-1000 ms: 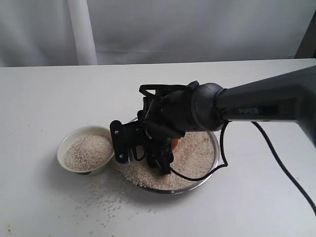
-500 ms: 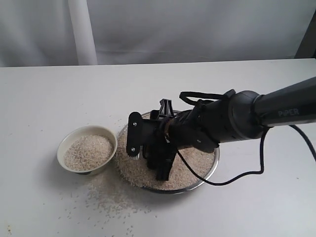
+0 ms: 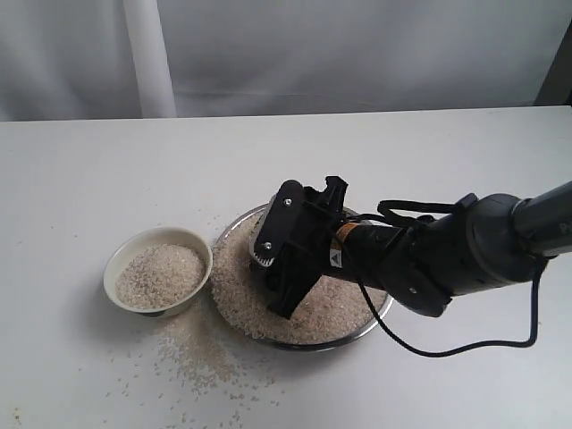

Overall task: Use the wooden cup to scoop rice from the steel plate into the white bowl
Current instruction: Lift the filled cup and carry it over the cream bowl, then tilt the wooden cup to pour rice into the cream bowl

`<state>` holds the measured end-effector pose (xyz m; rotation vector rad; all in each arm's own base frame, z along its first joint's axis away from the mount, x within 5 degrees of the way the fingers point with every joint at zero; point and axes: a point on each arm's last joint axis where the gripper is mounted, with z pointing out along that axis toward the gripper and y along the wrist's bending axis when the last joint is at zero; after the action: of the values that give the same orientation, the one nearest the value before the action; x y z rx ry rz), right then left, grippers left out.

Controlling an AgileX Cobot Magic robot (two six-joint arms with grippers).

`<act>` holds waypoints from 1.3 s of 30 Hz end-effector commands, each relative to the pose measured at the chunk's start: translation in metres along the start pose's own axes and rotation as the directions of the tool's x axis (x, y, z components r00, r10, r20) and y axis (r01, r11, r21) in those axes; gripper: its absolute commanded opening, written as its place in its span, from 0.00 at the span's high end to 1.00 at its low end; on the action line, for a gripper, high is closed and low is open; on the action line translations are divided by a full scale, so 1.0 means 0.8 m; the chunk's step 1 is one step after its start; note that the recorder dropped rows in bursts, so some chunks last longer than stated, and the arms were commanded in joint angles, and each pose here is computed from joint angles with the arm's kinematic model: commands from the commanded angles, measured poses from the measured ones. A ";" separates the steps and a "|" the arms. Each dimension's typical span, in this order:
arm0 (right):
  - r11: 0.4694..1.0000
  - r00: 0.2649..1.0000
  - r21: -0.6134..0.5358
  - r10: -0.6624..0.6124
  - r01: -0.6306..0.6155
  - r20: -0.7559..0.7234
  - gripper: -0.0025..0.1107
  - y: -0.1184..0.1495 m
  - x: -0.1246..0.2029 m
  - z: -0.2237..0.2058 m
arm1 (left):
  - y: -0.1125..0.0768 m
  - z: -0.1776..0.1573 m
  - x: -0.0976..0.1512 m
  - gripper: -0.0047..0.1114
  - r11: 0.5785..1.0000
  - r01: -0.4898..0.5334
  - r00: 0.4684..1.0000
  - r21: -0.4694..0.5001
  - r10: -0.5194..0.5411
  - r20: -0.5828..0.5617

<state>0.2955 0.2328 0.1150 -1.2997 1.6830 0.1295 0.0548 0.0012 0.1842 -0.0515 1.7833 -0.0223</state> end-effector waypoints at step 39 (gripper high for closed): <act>0.814 0.816 -0.071 -0.577 0.577 0.019 0.98 0.012 -0.183 0.054 | -0.001 -0.001 -0.004 0.96 1.000 0.006 1.000 0.006 -0.006 0.016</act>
<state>0.3064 0.3562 0.1927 -1.7780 1.2787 -0.1371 0.0548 0.0012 0.1842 -0.0515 1.7833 -0.0223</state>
